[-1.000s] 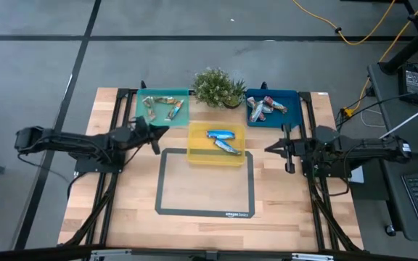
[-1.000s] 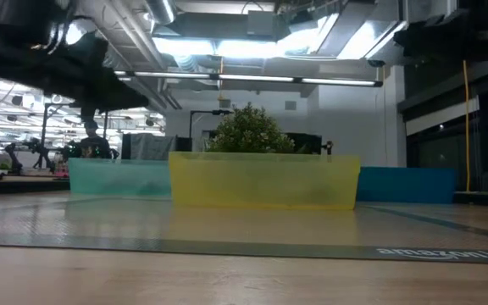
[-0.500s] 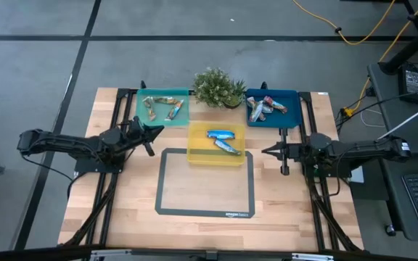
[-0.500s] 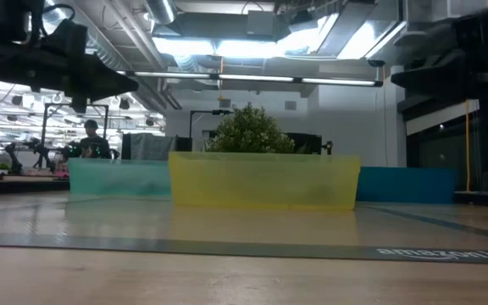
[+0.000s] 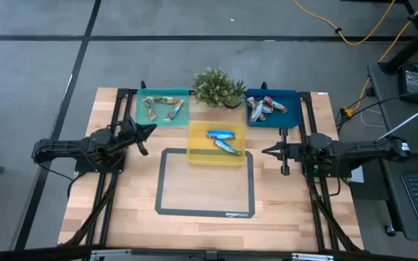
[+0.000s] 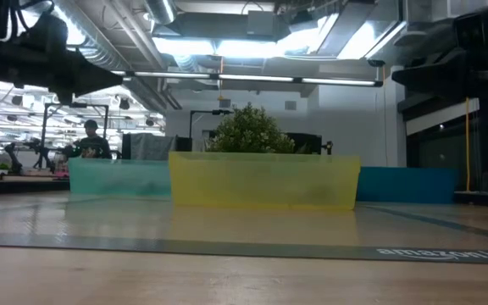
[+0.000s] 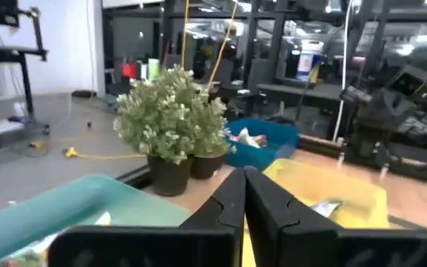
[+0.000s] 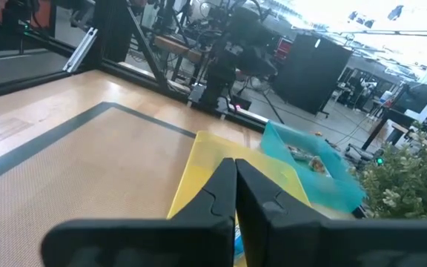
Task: Pick and place Granola Bars by type
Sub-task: Return to Home Position
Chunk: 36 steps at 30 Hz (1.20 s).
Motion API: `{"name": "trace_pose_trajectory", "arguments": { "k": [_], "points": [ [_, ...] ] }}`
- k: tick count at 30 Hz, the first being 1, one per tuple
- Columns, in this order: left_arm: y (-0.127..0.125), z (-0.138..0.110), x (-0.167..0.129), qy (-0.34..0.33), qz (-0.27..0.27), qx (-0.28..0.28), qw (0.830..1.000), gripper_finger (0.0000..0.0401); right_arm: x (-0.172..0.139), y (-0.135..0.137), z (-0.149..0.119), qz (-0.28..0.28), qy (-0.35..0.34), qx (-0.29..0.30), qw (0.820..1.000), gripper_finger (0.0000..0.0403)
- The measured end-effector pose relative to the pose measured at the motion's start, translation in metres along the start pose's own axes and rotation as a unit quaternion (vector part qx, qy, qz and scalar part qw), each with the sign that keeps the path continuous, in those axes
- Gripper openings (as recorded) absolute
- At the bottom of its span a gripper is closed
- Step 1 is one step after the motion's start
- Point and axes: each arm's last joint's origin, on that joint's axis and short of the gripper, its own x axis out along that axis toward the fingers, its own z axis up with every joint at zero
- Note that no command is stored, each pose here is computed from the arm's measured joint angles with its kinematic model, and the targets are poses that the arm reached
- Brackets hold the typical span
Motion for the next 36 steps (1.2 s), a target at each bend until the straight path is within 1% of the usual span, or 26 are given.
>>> {"name": "trace_pose_trajectory", "arguments": {
  "k": [2, 3, 5, 7, 10, 14, 18, 21, 29, 31, 34, 36],
  "points": [
    [-0.001, -0.001, 0.001, 0.009, -0.01, 0.018, 1.0, 0.0002, 0.0, 0.0, 0.0, 0.0, 0.0, 0.002, 1.0, 0.0007],
    [-0.003, -0.003, 0.002, 0.021, -0.031, 0.031, 0.999, 0.0002, 0.0, 0.0, 0.0, 0.001, 0.002, 0.003, 1.0, 0.0007],
    [-0.007, -0.006, 0.002, 0.038, -0.095, 0.05, 0.994, 0.0003, 0.0, 0.0, -0.001, 0.001, 0.003, 0.009, 1.0, 0.0007],
    [-0.01, -0.01, 0.003, 0.057, -0.148, 0.053, 0.986, 0.0002, 0.0, 0.0, -0.001, 0.002, 0.005, 0.015, 1.0, 0.0007],
    [-0.012, -0.012, 0.002, 0.071, -0.189, 0.053, 0.978, 0.0001, 0.0, 0.001, -0.002, 0.003, 0.008, 0.017, 1.0, 0.0007],
    [-0.012, -0.01, 0.001, 0.058, -0.188, 0.067, 0.978, 0.0003, 0.0, 0.001, -0.001, 0.003, 0.007, 0.017, 1.0, 0.0007],
    [-0.012, -0.008, -0.001, 0.046, -0.207, 0.073, 0.974, 0.0001, 0.0, 0.0, -0.001, 0.002, 0.007, 0.017, 1.0, 0.0007],
    [-0.012, -0.008, -0.001, 0.043, -0.206, 0.084, 0.974, 0.0004, 0.0, 0.0, -0.001, -0.004, 0.004, 0.014, 1.0, 0.0007],
    [-0.012, -0.008, -0.001, 0.045, -0.205, 0.083, 0.974, 0.0003, 0.0, -0.001, 0.001, -0.011, -0.001, 0.014, 1.0, 0.0007],
    [-0.012, -0.008, -0.001, 0.045, -0.205, 0.082, 0.974, 0.0002, 0.0, -0.001, 0.001, -0.007, -0.003, 0.012, 1.0, 0.0007],
    [-0.012, -0.008, -0.001, 0.045, -0.205, 0.082, 0.974, 0.0003, 0.0, 0.0, 0.002, 0.013, -0.015, 0.008, 1.0, 0.0007],
    [-0.012, -0.008, -0.001, 0.045, -0.205, 0.082, 0.974, 0.0005, -0.001, 0.0, 0.003, 0.014, -0.018, 0.005, 1.0, 0.0007]
  ]
}}
